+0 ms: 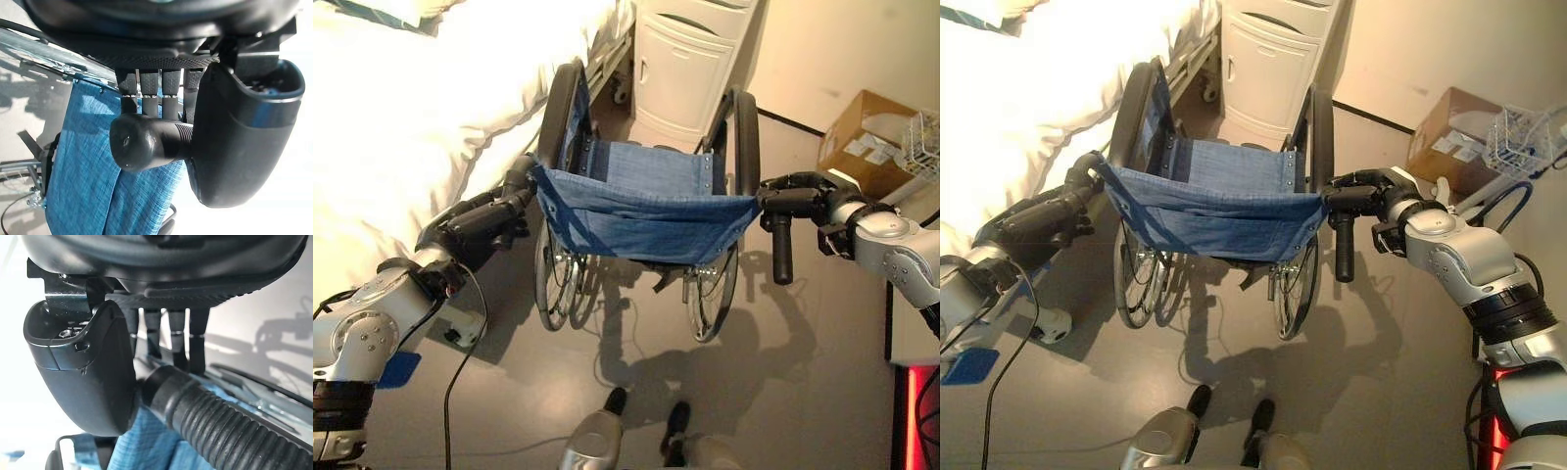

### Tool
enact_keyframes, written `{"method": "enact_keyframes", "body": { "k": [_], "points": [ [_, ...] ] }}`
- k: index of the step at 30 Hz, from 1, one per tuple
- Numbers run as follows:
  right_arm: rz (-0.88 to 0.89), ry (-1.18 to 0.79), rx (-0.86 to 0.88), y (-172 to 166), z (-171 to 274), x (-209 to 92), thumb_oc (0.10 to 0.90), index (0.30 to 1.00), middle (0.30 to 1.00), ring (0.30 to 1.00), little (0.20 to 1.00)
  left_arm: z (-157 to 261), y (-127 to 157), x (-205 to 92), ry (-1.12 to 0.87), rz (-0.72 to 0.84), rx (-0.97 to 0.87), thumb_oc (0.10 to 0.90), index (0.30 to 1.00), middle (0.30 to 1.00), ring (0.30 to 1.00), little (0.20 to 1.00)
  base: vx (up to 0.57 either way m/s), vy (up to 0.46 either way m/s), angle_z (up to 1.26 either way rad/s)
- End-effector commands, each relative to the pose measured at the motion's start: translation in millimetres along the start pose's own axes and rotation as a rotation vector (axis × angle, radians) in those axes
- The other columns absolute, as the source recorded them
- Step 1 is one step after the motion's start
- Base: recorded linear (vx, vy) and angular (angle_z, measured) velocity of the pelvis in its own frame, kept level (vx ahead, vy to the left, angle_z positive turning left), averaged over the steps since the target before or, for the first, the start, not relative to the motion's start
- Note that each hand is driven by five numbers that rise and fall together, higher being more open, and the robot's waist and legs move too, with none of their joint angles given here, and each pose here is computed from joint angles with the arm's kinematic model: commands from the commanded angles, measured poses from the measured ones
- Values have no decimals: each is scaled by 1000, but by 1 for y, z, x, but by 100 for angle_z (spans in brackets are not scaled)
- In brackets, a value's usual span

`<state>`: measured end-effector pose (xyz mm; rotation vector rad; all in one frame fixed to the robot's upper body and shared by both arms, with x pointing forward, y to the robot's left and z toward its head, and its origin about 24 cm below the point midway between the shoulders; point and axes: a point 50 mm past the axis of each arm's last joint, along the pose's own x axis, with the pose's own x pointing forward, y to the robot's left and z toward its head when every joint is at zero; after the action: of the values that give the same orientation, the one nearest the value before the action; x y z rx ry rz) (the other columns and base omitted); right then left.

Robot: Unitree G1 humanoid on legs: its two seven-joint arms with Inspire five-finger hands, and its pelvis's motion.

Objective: Push the wheelchair next to the bed

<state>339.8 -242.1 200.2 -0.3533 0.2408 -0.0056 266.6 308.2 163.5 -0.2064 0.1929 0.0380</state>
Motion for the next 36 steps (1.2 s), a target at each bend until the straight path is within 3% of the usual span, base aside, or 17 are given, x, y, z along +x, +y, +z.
{"method": "enact_keyframes", "body": {
  "k": [1,12,13,14,15,16,17,18,19,36],
  "points": [
    [165,-238,68,27,49,-4,400,300,300,300,300,22,-18,-22,-114,-160,47,400,300,300,300,300,82,-43,2],
    [144,-211,92,35,39,-3,400,300,300,300,300,19,-12,-22,-125,-106,47,400,300,300,300,300,26,5,3],
    [142,-212,94,35,39,-3,400,300,300,300,300,19,-11,-22,-125,-104,49,447,371,371,371,371,-10,14,3],
    [138,-213,95,35,39,-3,438,356,356,356,356,19,-10,-21,-126,-95,54,524,486,486,486,486,-13,13,5],
    [133,-211,95,35,39,-3,519,479,479,479,479,19,-9,-21,-128,-89,60,576,564,564,564,564,-15,18,8],
    [126,-208,98,35,38,-3,621,632,632,632,632,20,-7,-22,-129,-83,61,595,592,592,592,592,-12,18,9],
    [119,-205,98,34,38,-4,800,900,900,900,900,21,-7,-22,-132,-77,64,717,775,775,775,775,-12,17,7],
    [114,-203,97,33,37,-4,800,900,900,900,900,22,-6,-22,-136,-72,66,775,862,862,862,862,-11,14,4],
    [106,-201,98,31,36,-5,800,900,900,900,900,24,-5,-23,-140,-63,68,800,900,900,900,900,0,0,0],
    [-23,-253,130,-7,37,-21,800,900,900,900,900,64,20,-39,-318,115,243,800,900,900,900,900,-4,-1,0]
  ]
}}
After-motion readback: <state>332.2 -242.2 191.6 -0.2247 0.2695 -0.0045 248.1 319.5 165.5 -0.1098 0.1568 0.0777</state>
